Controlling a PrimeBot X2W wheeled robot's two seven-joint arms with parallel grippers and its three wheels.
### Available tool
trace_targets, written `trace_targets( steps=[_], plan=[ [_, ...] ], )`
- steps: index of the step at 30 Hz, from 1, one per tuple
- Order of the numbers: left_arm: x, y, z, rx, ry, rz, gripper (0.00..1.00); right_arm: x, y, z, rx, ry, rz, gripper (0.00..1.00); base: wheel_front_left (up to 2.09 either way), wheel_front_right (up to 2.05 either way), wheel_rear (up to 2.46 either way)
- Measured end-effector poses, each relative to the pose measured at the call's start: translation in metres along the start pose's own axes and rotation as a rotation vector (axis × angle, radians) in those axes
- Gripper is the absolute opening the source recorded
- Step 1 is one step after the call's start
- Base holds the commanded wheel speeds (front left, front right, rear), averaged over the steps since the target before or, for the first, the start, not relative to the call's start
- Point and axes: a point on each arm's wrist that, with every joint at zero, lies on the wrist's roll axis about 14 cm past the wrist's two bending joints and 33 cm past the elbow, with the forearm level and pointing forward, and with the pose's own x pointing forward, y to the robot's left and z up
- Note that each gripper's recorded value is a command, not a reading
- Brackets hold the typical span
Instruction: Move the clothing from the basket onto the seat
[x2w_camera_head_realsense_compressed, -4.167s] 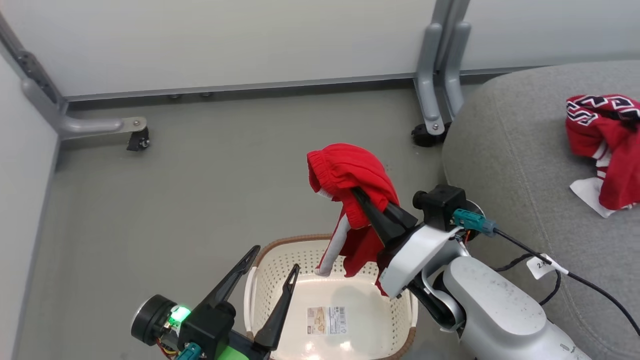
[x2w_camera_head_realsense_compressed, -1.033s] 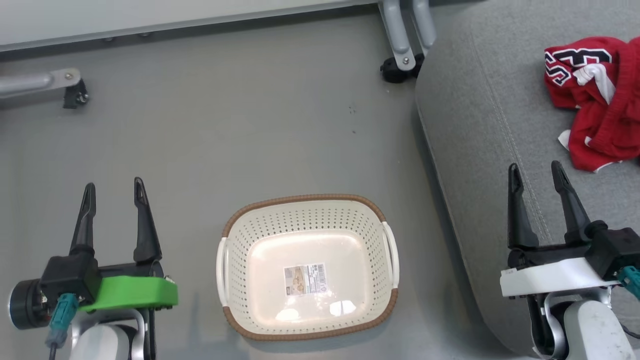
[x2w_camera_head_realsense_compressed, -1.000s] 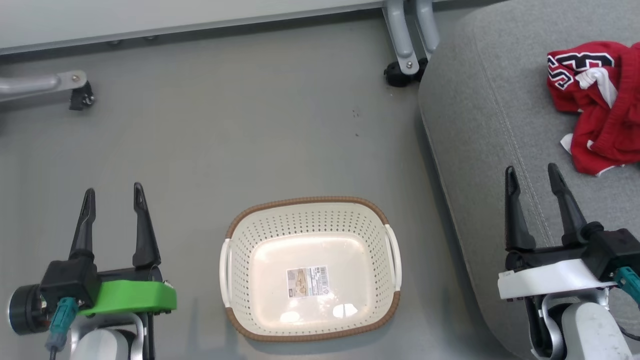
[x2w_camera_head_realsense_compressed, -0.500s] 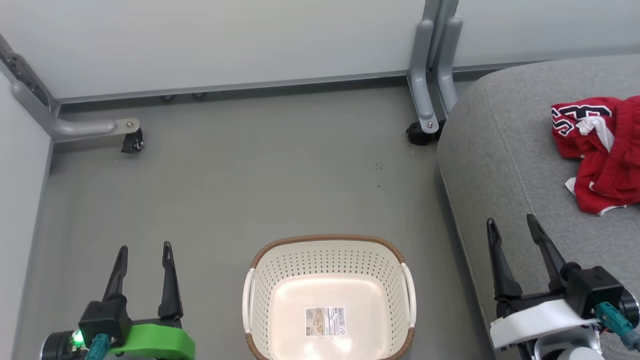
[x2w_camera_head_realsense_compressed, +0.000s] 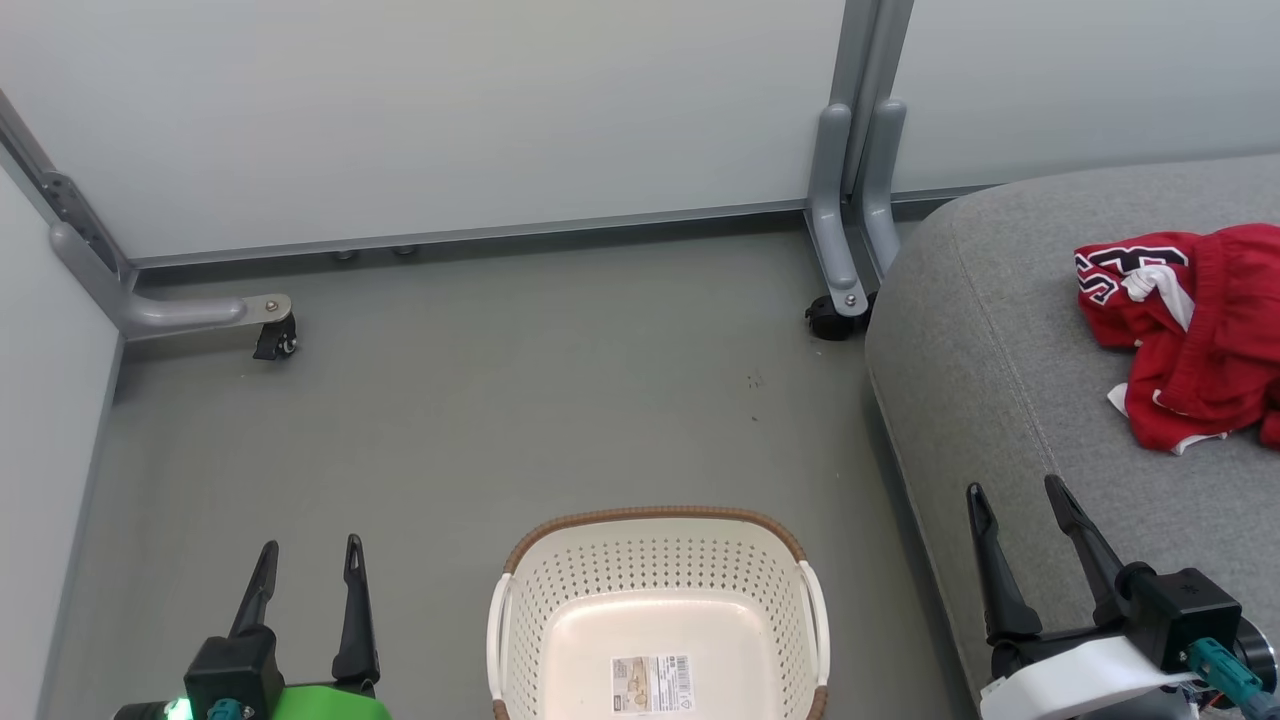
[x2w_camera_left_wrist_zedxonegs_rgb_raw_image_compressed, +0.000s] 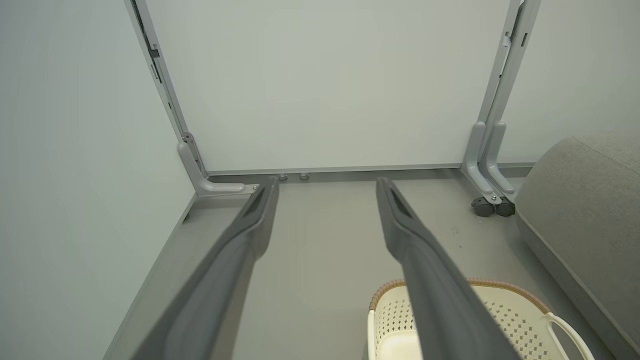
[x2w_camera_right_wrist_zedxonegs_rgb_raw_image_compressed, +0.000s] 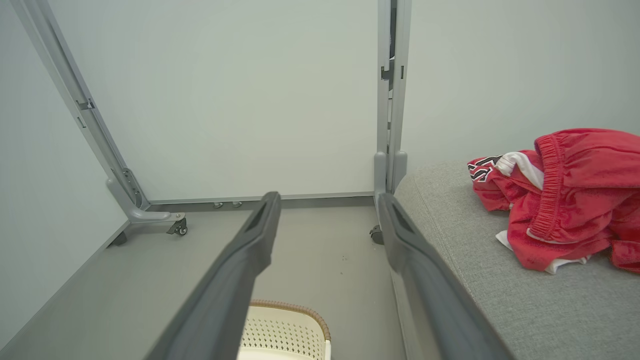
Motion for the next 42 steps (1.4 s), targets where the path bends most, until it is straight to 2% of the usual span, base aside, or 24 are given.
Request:
trace_targets(
  steps=[21,22,26,42],
  plan=[
    [-0.005,0.003,-0.008,0.003,0.024,0.009,1.0,0.0,0.001,0.002,0.014,-0.005,0.003,1.0,0.0,0.0,0.0],
    [-0.006,0.003,-0.009,0.002,0.025,0.011,0.0,0.0,0.001,0.002,0.016,-0.004,0.002,0.0,0.0,0.0,0.0],
    [-0.009,0.006,-0.021,-0.019,0.072,0.024,0.0,-0.002,0.001,-0.007,0.045,0.023,-0.001,0.0,0.0,0.0,0.0],
    [-0.005,0.017,-0.024,-0.33,0.108,0.097,0.0,0.005,-0.009,-0.016,0.349,0.039,-0.047,0.0,0.0,0.0,0.0]
  ],
)
